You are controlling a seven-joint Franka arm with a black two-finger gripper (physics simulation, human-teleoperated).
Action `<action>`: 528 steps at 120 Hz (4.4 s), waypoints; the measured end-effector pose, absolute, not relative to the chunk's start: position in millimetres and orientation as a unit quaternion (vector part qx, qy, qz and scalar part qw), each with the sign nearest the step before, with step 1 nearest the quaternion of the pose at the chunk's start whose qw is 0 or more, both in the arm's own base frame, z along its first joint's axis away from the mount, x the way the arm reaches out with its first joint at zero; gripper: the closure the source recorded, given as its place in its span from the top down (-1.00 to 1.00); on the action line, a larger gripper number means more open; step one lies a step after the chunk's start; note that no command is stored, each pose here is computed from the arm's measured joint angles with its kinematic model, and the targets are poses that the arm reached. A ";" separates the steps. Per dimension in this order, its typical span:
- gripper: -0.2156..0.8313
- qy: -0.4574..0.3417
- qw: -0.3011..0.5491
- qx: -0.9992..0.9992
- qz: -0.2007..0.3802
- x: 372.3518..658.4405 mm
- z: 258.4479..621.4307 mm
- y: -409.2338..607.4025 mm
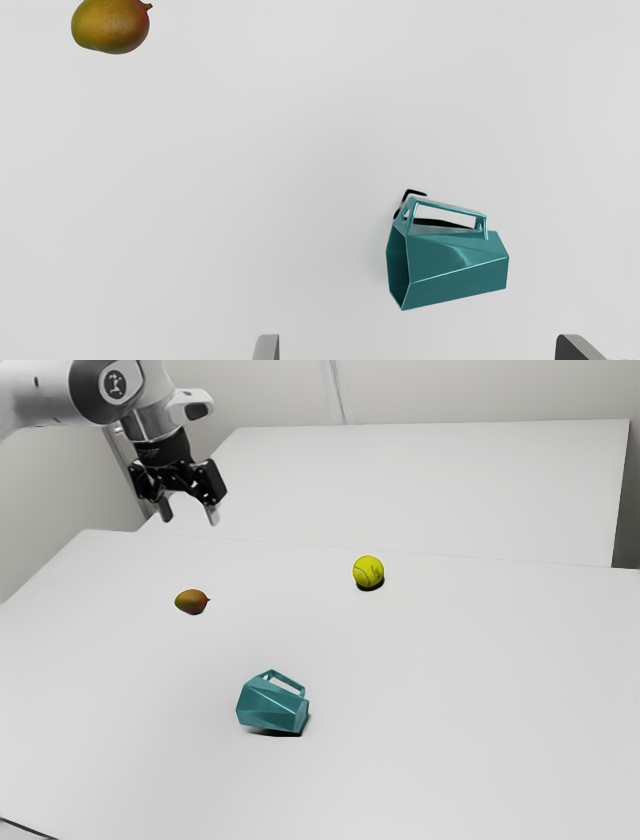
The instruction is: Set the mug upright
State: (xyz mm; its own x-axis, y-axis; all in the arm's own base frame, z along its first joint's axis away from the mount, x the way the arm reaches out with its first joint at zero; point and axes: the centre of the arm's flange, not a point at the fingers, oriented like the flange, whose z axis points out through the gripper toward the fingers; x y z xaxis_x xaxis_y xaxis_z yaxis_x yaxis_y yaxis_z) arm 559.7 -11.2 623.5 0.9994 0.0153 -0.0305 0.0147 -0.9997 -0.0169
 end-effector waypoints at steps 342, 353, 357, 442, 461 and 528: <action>-0.83 0.171 -0.448 -0.877 0.021 473.0 289.7 11.5; -0.85 0.180 -0.445 -0.877 0.016 473.5 295.5 9.2; -0.86 0.186 -0.442 -0.878 0.013 473.9 299.9 6.9; -0.91 0.354 -0.053 -0.933 0.032 511.7 380.5 -63.8; -0.91 0.336 -0.019 -0.941 0.037 515.2 369.2 -73.5; -0.09 0.236 0.013 -0.971 0.038 522.5 351.7 -54.1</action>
State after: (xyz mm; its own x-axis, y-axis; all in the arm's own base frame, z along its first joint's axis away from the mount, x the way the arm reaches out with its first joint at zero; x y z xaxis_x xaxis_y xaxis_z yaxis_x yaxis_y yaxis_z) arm 522.5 -54.1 351.7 0.8858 -0.4573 -0.0797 -0.4593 -0.8882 -0.0083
